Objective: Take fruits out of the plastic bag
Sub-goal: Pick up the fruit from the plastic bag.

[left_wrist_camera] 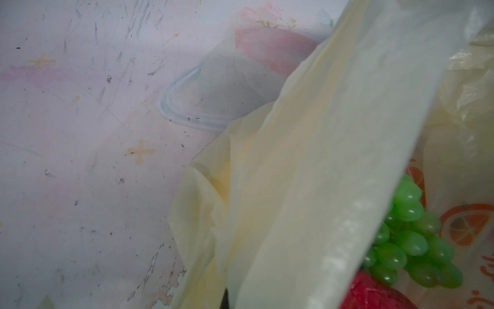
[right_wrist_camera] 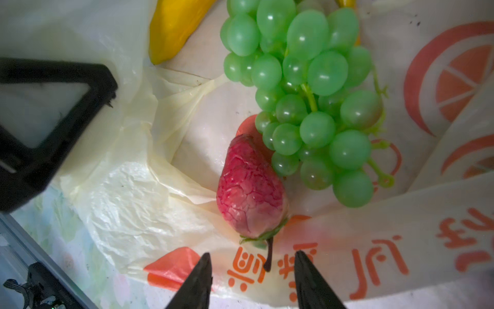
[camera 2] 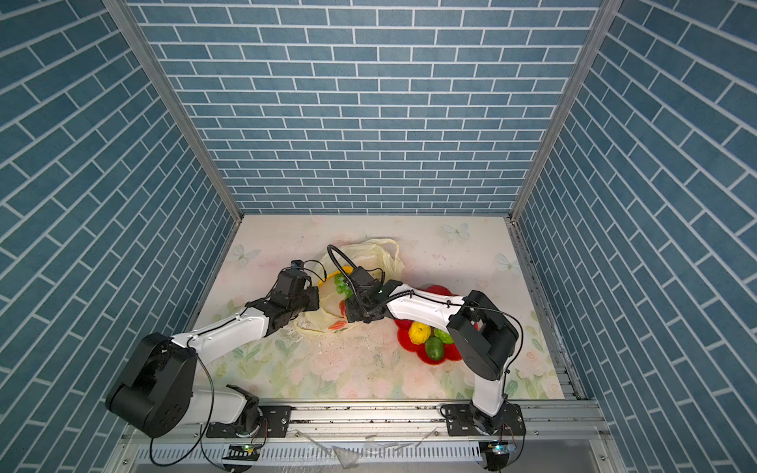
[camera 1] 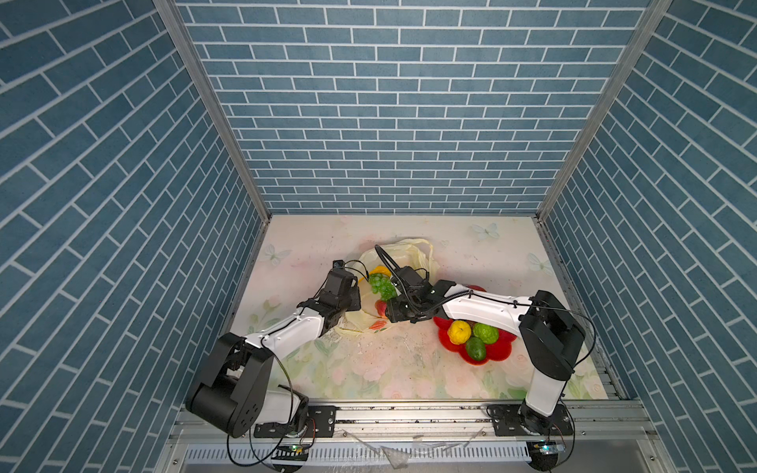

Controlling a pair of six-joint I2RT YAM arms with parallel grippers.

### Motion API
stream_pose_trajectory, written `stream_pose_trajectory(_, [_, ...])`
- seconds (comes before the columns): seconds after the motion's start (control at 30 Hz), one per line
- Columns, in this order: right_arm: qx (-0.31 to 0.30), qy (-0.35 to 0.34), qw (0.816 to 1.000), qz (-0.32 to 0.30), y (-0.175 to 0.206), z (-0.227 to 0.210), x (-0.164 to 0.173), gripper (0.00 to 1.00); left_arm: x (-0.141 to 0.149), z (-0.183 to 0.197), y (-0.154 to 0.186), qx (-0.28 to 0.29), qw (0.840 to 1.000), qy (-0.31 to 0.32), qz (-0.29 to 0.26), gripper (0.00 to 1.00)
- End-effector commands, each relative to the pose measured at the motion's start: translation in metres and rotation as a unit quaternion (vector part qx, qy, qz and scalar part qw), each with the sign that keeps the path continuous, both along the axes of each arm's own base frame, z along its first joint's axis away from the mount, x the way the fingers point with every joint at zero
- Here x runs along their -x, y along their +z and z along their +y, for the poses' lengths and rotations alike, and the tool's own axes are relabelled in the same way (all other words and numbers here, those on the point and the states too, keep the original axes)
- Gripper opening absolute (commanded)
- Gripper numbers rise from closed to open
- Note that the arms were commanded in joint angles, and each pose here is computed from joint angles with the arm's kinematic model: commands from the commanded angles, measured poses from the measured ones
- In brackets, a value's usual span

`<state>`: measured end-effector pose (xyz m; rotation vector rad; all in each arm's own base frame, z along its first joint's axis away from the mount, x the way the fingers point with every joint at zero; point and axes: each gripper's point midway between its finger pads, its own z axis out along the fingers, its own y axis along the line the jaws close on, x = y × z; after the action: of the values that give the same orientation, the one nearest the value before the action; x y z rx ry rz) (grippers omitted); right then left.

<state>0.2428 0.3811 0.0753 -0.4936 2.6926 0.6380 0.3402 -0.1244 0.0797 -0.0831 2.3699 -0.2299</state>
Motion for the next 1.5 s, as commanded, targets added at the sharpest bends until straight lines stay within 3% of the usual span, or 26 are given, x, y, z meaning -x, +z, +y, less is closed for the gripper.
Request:
stream_pose_trajectory(0.0, [0.016,0.003,0.999,0.033,-0.022,-0.007,0.017,0.51,-0.003,-0.001,0.005,-0.007,1.000,-0.002,-0.003,0.03])
stream_pose_trajectory(0.13, [0.027,0.003,0.999,0.040,-0.032,-0.010,0.019,0.50,-0.003,-0.002,0.005,-0.007,1.000,-0.004,-0.002,0.03])
stream_pose_trajectory(0.4, [0.041,0.006,0.998,0.040,-0.044,-0.010,0.018,0.35,-0.003,-0.001,0.005,-0.007,1.000,-0.003,-0.002,0.03])
stream_pose_trajectory(0.7, [0.038,0.006,0.999,0.021,-0.036,-0.007,0.010,0.33,-0.003,-0.001,0.004,-0.008,1.000,-0.004,-0.001,0.03])
stream_pose_trajectory(0.93, [0.039,0.008,0.999,0.016,-0.036,-0.001,0.005,0.18,-0.003,-0.001,0.005,-0.008,1.000,-0.004,-0.001,0.03])
stream_pose_trajectory(1.47, [0.036,0.015,0.999,0.006,-0.034,0.007,0.000,0.17,-0.004,-0.001,0.005,-0.008,1.000,-0.003,-0.002,0.03])
